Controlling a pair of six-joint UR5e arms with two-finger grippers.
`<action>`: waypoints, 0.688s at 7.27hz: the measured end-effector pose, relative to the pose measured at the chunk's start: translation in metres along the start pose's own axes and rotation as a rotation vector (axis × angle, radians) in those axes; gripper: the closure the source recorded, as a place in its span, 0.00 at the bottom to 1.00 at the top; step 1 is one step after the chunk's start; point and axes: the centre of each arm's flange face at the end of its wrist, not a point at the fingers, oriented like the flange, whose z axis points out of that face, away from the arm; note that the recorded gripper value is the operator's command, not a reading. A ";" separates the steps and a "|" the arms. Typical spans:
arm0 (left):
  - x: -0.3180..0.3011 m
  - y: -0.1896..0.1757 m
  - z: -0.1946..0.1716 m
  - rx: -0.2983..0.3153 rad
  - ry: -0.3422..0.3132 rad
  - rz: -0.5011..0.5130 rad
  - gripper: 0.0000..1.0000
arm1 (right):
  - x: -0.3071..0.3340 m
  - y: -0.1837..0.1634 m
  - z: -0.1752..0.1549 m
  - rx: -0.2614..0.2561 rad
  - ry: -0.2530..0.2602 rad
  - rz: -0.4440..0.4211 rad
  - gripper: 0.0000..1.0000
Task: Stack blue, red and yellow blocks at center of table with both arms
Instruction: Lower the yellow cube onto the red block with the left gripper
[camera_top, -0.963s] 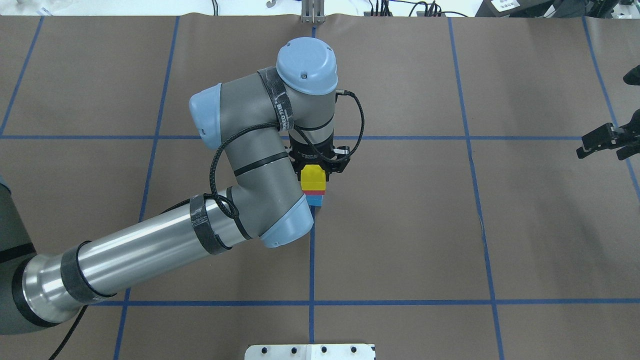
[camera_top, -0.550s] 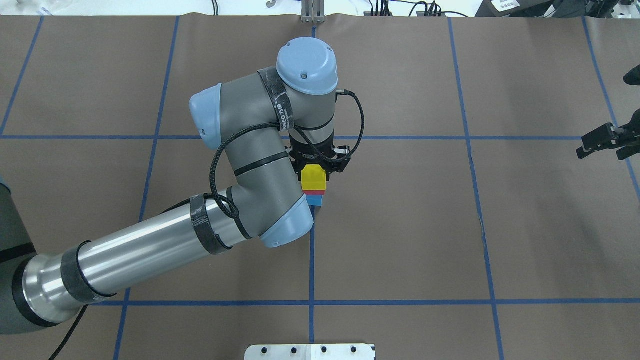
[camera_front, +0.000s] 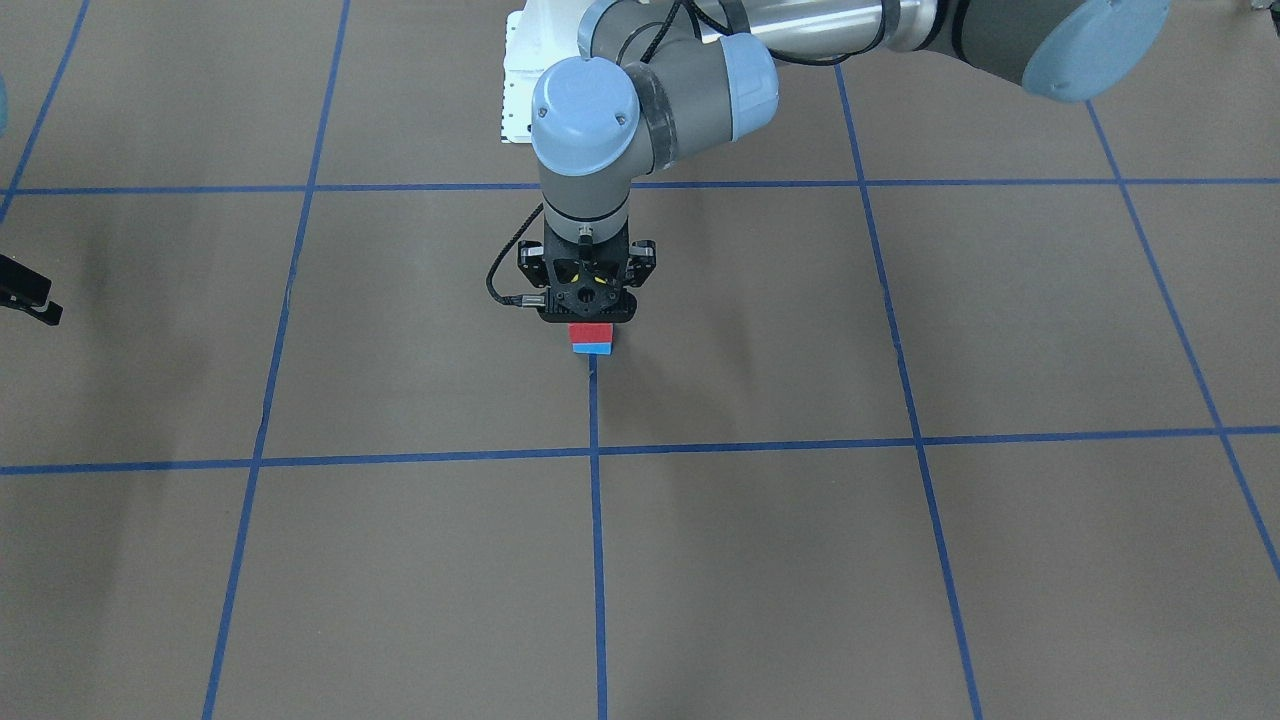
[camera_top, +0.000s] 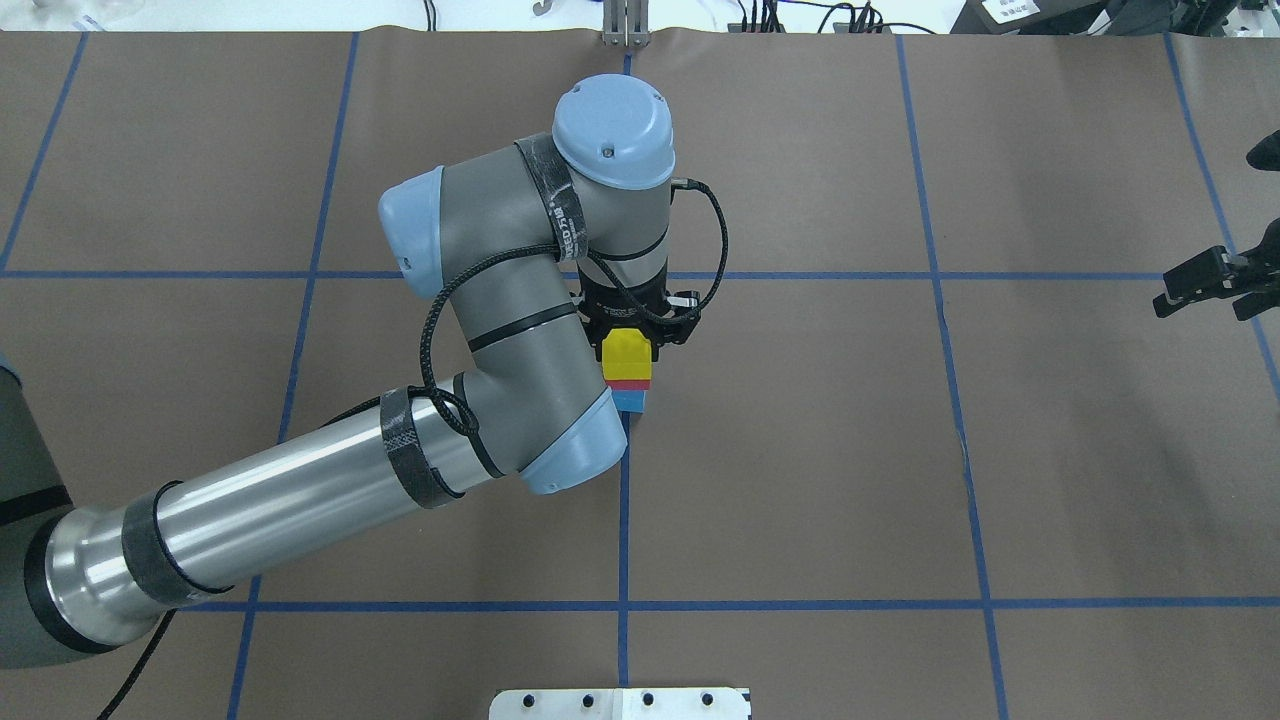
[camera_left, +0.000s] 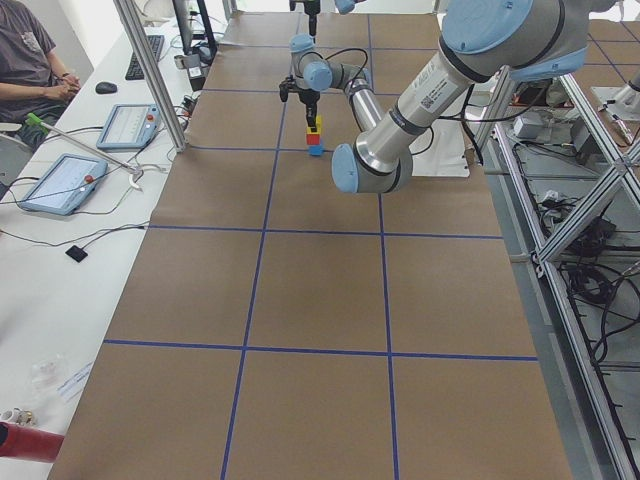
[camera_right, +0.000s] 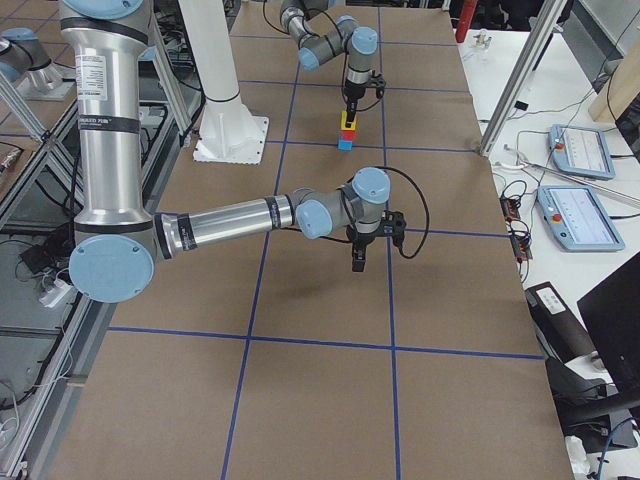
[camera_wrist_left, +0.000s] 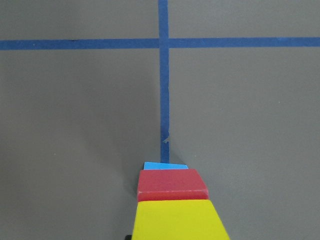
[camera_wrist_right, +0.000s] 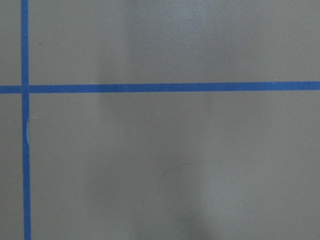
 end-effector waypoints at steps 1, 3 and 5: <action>0.000 0.000 0.000 0.001 0.002 0.001 0.77 | 0.000 0.000 0.000 0.000 0.000 0.000 0.00; 0.001 0.000 0.001 0.003 0.006 0.004 0.04 | 0.000 0.000 0.000 0.000 0.000 0.000 0.00; 0.000 0.000 0.002 0.010 0.010 0.010 0.00 | 0.000 0.000 0.000 -0.001 0.000 0.001 0.00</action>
